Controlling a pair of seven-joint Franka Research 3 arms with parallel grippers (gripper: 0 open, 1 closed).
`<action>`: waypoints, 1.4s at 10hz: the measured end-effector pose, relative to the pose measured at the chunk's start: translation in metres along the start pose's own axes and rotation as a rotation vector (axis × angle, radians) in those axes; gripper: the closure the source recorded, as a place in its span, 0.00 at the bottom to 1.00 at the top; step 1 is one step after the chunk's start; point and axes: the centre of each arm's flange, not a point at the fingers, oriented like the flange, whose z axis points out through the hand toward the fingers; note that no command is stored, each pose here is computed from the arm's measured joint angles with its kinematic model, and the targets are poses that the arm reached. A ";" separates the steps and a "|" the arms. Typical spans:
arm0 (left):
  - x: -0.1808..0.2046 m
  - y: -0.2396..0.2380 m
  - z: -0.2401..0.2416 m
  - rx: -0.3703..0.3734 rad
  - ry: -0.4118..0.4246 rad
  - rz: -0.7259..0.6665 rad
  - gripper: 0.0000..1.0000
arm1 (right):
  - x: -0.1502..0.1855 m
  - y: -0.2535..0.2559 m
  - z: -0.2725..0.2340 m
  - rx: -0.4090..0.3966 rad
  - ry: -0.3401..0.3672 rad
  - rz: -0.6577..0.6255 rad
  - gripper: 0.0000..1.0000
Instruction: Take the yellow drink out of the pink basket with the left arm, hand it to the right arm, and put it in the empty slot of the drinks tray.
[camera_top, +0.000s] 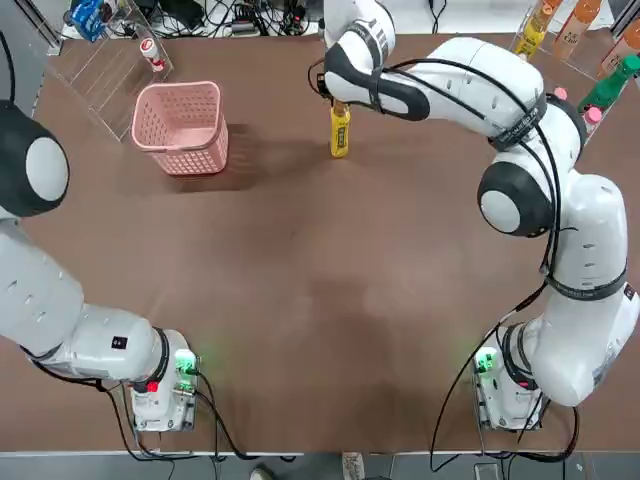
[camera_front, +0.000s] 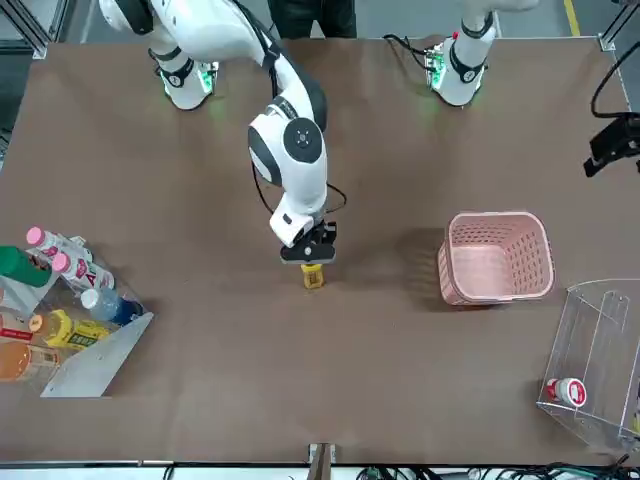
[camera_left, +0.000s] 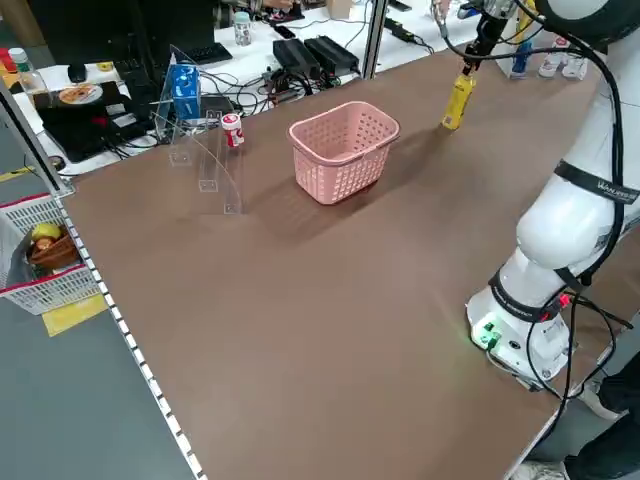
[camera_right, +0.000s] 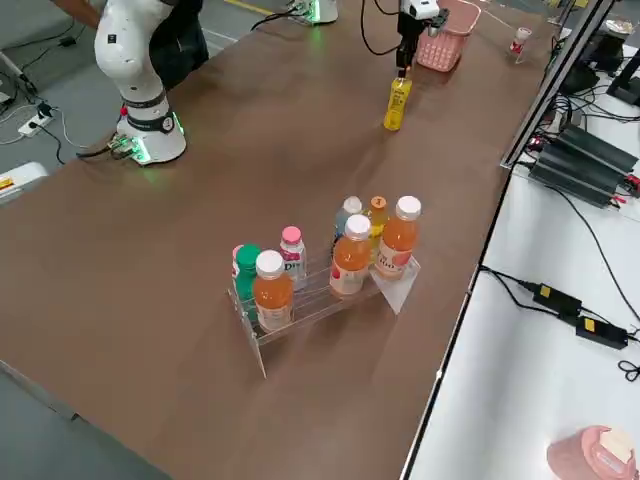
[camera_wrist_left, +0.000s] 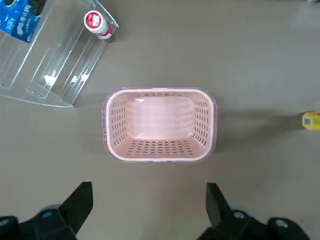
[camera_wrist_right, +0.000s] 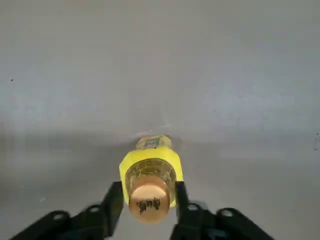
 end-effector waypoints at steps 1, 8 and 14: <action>0.000 0.001 0.000 -0.001 0.000 0.002 0.00 | 0.000 0.000 0.000 0.000 0.000 0.001 0.56; -0.040 -0.007 -0.055 -0.026 0.086 -0.030 0.00 | 0.006 0.006 0.000 0.000 0.003 0.012 0.66; -0.030 -0.008 -0.035 -0.028 0.045 -0.062 0.00 | 0.039 0.096 -0.115 -0.023 -0.031 0.190 0.66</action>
